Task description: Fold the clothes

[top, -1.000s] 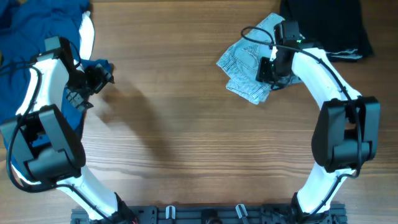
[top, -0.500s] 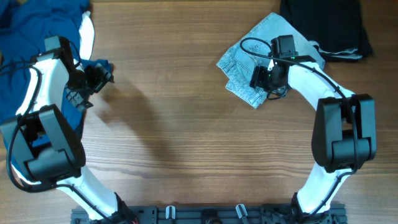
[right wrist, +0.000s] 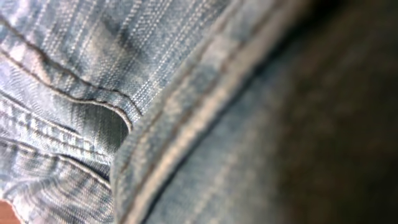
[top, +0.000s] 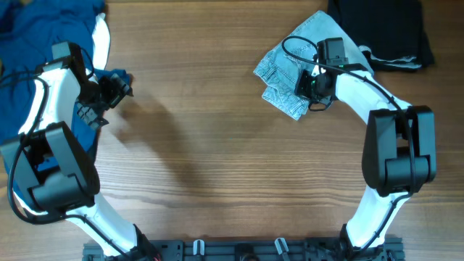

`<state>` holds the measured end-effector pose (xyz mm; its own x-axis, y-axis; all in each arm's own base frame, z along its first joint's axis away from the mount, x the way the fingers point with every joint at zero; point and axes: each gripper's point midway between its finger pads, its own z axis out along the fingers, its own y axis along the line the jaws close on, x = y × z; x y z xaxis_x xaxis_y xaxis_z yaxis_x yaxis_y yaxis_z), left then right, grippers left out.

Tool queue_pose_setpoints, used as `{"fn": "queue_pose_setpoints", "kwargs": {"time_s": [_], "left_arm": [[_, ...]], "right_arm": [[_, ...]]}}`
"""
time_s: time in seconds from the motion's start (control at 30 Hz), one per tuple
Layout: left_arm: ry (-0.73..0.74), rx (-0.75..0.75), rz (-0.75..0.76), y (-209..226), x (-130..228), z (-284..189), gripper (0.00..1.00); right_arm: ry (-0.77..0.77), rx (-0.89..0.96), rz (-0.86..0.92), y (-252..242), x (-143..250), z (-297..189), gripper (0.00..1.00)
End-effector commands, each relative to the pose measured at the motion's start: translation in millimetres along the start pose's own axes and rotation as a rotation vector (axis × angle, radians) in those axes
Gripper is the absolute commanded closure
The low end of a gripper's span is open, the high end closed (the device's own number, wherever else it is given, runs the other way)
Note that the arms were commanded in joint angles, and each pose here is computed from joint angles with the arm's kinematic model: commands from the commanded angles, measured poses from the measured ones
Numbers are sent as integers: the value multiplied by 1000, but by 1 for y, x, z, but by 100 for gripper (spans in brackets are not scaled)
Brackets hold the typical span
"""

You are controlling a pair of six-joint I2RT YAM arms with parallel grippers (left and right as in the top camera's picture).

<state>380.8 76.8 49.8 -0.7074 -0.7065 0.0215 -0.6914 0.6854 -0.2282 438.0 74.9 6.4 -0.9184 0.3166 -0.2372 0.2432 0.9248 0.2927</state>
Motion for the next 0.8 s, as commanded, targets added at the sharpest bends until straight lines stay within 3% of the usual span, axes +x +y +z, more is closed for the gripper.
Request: {"fn": "queue_pose_setpoints", "kwargs": {"time_s": [0.0, 0.17, 0.3, 0.53, 0.63, 0.77], "left_arm": [[-30, 12, 1, -7, -4, -9, 0], [-30, 12, 1, -7, -4, -9, 0], [-31, 12, 1, -7, -4, -9, 0], [-31, 12, 1, -7, -4, -9, 0], [-31, 12, 1, -7, -4, -9, 0], [-31, 12, 1, -7, -4, -9, 0]], "right_arm": [[-3, -102, -109, 31, -6, -29, 96], [-243, -184, -182, 68, -44, -143, 96], [-451, -175, -186, 71, -74, -209, 96], [-676, -73, -132, 43, -121, -244, 96], [-877, -29, -125, 27, -160, -280, 96], [-1013, -24, -104, 12, -187, -304, 96]]}}
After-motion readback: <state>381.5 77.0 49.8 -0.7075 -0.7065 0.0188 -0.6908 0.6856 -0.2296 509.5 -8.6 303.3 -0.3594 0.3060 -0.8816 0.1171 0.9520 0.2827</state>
